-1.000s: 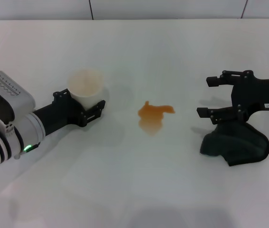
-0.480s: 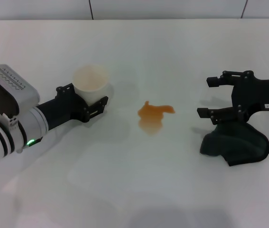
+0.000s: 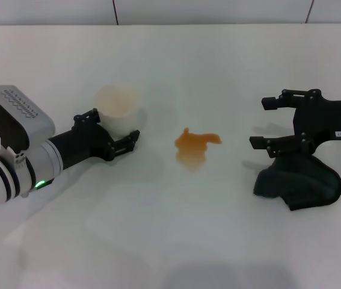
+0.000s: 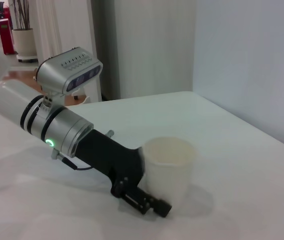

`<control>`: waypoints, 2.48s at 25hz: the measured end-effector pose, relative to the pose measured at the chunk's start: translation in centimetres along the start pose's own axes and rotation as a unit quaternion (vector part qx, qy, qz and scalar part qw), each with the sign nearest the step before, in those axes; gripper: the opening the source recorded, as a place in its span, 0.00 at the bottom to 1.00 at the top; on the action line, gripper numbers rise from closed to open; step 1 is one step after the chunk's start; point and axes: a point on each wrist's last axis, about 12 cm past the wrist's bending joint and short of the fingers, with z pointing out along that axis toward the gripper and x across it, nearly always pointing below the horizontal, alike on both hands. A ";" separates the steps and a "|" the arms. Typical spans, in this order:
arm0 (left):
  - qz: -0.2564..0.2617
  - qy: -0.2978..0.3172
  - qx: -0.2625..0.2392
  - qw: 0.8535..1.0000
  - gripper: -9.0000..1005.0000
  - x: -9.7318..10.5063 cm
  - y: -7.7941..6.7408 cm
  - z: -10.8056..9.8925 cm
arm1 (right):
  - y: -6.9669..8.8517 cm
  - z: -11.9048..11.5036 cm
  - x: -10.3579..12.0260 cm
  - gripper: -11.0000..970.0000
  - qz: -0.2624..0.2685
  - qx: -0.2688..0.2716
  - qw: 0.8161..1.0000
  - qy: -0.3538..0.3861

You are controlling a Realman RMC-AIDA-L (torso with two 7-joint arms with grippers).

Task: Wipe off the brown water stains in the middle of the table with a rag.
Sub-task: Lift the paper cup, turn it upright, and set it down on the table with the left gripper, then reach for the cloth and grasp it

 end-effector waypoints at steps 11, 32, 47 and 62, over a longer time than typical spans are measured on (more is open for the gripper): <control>0.000 0.001 0.000 1.000 0.83 0.1 -0.1 0.0 | 0.1 -0.1 0.1 0.90 0.002 0.001 1.000 0.000; 0.002 0.001 -0.002 1.000 0.84 1.2 -0.6 -0.9 | 0.1 -0.4 0.6 0.90 0.011 0.006 1.000 0.000; -0.009 -0.013 -0.004 1.000 0.84 2.1 -0.8 -2.2 | 0.0 -0.4 0.6 0.90 0.011 0.009 1.000 0.001; -0.089 -0.136 0.028 0.986 0.84 2.2 -0.6 -8.2 | 0.0 -0.5 0.5 0.90 0.010 0.010 1.000 0.001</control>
